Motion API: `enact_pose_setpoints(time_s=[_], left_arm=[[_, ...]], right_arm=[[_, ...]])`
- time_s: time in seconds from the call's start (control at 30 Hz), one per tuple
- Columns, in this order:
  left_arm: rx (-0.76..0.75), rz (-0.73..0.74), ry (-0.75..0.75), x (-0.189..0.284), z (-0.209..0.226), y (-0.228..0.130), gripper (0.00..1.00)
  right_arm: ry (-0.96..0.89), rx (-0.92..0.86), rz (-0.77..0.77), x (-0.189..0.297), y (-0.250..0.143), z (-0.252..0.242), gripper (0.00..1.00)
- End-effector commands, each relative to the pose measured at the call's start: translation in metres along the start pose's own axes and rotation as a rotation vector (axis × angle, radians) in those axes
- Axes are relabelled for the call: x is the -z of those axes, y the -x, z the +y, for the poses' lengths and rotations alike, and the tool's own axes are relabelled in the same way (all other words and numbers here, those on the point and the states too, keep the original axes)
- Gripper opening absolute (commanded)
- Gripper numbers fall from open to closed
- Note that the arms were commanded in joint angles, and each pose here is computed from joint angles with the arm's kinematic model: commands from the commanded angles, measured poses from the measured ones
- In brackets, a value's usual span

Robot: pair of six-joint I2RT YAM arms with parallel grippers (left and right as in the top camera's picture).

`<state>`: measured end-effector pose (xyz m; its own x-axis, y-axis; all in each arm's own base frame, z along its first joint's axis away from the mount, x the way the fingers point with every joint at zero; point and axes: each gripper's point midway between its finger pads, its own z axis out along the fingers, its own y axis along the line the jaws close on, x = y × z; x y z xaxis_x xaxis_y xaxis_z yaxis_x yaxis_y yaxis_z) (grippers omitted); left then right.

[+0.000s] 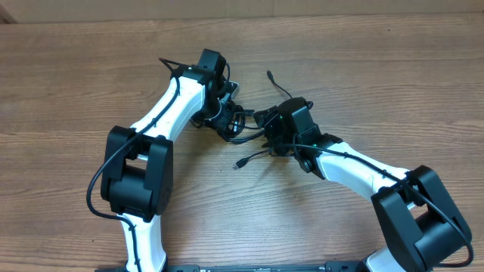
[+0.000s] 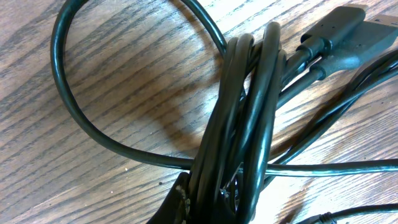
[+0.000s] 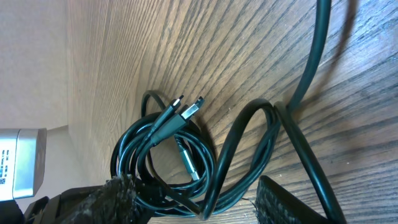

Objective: Untangle cables

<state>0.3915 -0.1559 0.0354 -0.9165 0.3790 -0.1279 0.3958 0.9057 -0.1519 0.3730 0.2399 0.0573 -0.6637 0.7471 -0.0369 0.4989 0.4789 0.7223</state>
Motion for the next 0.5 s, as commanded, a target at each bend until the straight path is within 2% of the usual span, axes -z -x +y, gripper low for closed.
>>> enact_pose_setpoints(time_s=[0.0, 0.47], left_arm=[[0.01, -0.02, -0.011, 0.005, -0.001, 0.003, 0.04], [0.01, -0.02, -0.011, 0.005, -0.001, 0.003, 0.04]], right_arm=[[0.017, 0.004, -0.021, 0.004, 0.002, 0.006, 0.63], [-0.003, -0.002, 0.01, -0.02, -0.002, -0.009, 0.63]])
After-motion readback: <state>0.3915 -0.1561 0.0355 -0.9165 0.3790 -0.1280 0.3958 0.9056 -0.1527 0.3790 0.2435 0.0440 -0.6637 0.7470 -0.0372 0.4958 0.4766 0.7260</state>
